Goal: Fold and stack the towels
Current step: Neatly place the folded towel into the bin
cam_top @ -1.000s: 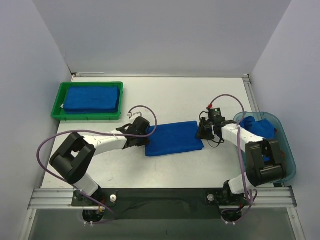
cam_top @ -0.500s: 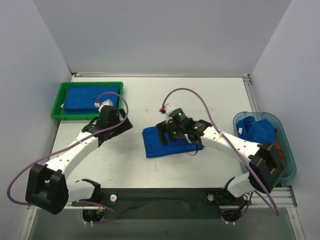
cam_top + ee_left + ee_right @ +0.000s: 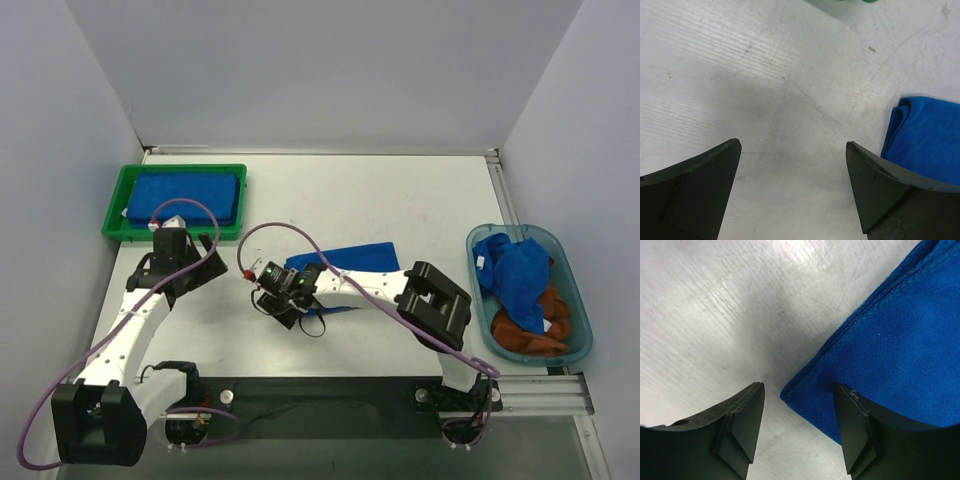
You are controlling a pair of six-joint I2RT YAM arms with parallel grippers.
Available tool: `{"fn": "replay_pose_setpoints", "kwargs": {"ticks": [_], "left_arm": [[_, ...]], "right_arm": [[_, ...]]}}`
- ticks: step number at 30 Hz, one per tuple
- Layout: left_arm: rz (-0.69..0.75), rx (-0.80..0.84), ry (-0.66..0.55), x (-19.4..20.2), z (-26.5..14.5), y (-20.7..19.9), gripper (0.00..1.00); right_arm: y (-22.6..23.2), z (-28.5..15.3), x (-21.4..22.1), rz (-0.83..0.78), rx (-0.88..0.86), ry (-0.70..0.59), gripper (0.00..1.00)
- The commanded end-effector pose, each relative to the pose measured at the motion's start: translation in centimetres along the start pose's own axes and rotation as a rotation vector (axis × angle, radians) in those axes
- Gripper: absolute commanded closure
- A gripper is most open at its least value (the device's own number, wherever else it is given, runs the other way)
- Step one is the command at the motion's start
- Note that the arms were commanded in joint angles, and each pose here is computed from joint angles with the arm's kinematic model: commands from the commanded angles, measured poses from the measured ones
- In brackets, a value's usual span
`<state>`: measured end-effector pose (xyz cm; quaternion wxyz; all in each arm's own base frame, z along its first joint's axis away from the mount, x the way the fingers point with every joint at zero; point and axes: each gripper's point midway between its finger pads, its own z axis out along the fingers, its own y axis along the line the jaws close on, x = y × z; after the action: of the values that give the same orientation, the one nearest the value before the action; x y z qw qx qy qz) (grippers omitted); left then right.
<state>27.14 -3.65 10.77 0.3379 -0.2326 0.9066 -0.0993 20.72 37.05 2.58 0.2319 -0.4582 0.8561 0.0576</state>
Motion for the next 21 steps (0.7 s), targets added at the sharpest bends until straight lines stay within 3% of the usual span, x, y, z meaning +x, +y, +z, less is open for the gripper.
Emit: {"fn": "replay_pose_setpoints", "kwargs": {"ticks": [1, 5, 10, 14, 16, 21], "left_arm": [[0.033, 0.0, -0.01, 0.1, -0.3, 0.4, 0.03], [0.033, 0.012, -0.003, 0.2, -0.2, 0.2, 0.02], [0.037, 0.017, 0.005, 0.3, -0.1, 0.1, 0.03], [0.036, 0.016, 0.006, 0.4, 0.0, 0.2, 0.02], [0.038, 0.048, 0.023, 0.7, -0.1, -0.4, 0.03], [0.009, 0.11, 0.045, 1.2, -0.4, -1.5, 0.03]], "right_arm": [[-1.6, -0.1, 0.8, -0.049, 0.109, 0.064, 0.44], [-1.7, 0.8, 1.8, -0.058, 0.134, 0.105, 0.47], [-1.1, 1.8, 2.9, -0.101, 0.144, 0.167, 0.6], [-0.9, 2.0, 3.6, -0.121, 0.129, 0.204, 0.91], [-0.9, 1.9, 3.6, -0.116, 0.114, 0.203, 1.0], [-1.9, 1.6, 3.3, -0.026, 0.064, 0.151, 1.0]]}}
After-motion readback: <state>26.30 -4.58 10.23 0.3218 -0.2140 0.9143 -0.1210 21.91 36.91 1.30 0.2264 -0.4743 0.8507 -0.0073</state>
